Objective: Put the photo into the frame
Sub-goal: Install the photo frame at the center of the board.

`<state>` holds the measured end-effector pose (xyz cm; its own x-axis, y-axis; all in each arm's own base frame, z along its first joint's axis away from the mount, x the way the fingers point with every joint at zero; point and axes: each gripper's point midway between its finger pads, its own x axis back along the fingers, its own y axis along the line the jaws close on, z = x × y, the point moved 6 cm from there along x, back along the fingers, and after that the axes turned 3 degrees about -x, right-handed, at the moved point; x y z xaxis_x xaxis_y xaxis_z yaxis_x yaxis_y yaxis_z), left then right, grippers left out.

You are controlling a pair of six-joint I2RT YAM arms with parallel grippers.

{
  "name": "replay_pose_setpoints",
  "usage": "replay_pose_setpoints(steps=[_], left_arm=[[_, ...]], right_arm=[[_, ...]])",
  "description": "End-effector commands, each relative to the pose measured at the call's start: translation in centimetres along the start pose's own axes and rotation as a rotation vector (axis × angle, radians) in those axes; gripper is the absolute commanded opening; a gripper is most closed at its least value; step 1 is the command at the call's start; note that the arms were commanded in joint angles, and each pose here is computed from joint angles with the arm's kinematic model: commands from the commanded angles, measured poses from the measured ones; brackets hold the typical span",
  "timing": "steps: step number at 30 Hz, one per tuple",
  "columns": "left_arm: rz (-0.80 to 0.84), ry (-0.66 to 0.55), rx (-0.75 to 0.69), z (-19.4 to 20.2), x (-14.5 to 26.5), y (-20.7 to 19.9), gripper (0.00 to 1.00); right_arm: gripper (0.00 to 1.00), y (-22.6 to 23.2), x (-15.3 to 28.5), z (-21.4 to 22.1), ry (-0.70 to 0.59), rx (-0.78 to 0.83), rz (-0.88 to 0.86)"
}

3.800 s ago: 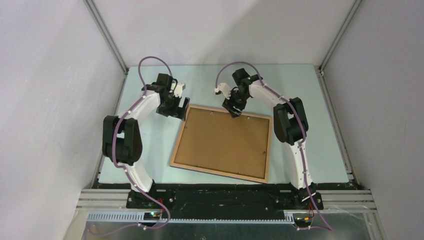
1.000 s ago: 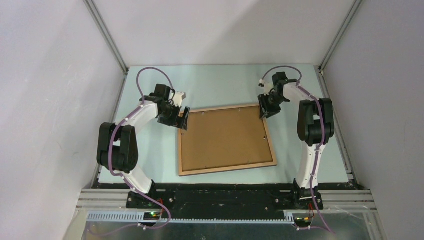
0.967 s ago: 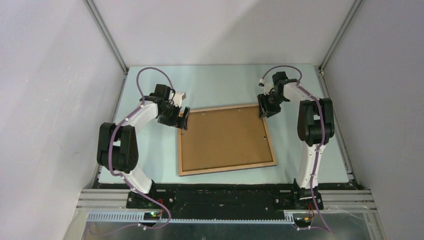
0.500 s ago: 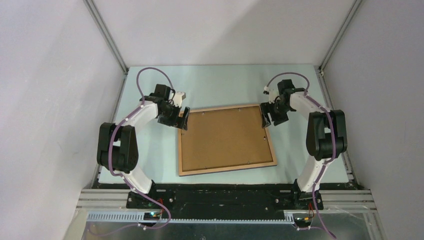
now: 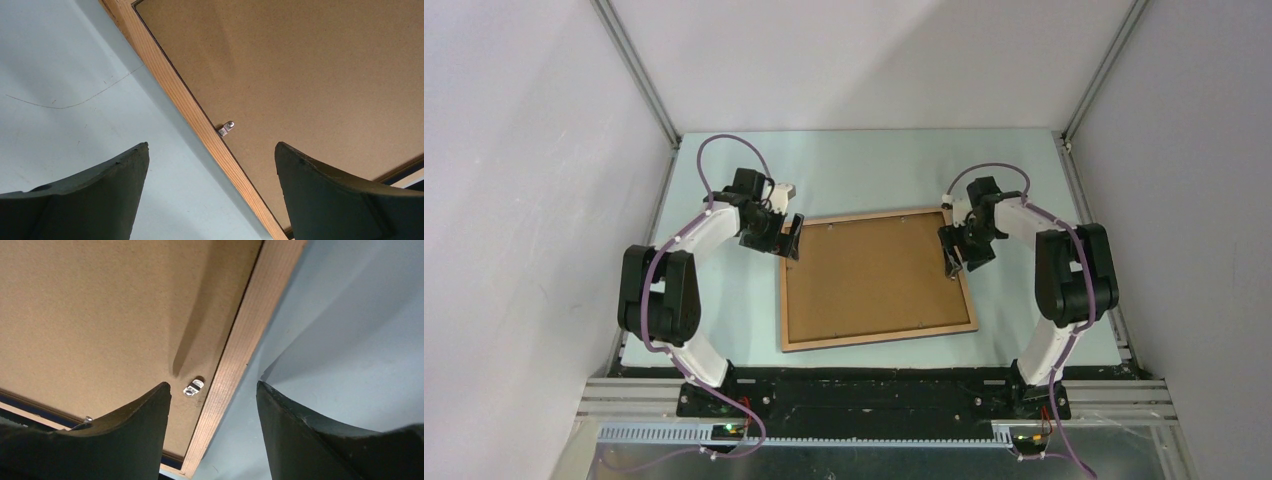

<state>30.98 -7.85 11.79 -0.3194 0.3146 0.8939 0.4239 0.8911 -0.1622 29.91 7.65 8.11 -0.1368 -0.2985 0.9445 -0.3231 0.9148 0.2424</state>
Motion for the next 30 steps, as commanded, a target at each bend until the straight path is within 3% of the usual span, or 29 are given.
replay_pose_setpoints(steps=[1,30], left_arm=[[-0.006,-0.072,-0.026,-1.17,1.39,-0.18,1.00],[-0.017,-0.065,-0.025,-1.07,1.26,0.01,1.00]], right_arm=[[0.67,0.30,0.09,-0.88,-0.045,0.022,0.026],[0.35,0.34,-0.32,-0.16,0.002,0.107,0.067]])
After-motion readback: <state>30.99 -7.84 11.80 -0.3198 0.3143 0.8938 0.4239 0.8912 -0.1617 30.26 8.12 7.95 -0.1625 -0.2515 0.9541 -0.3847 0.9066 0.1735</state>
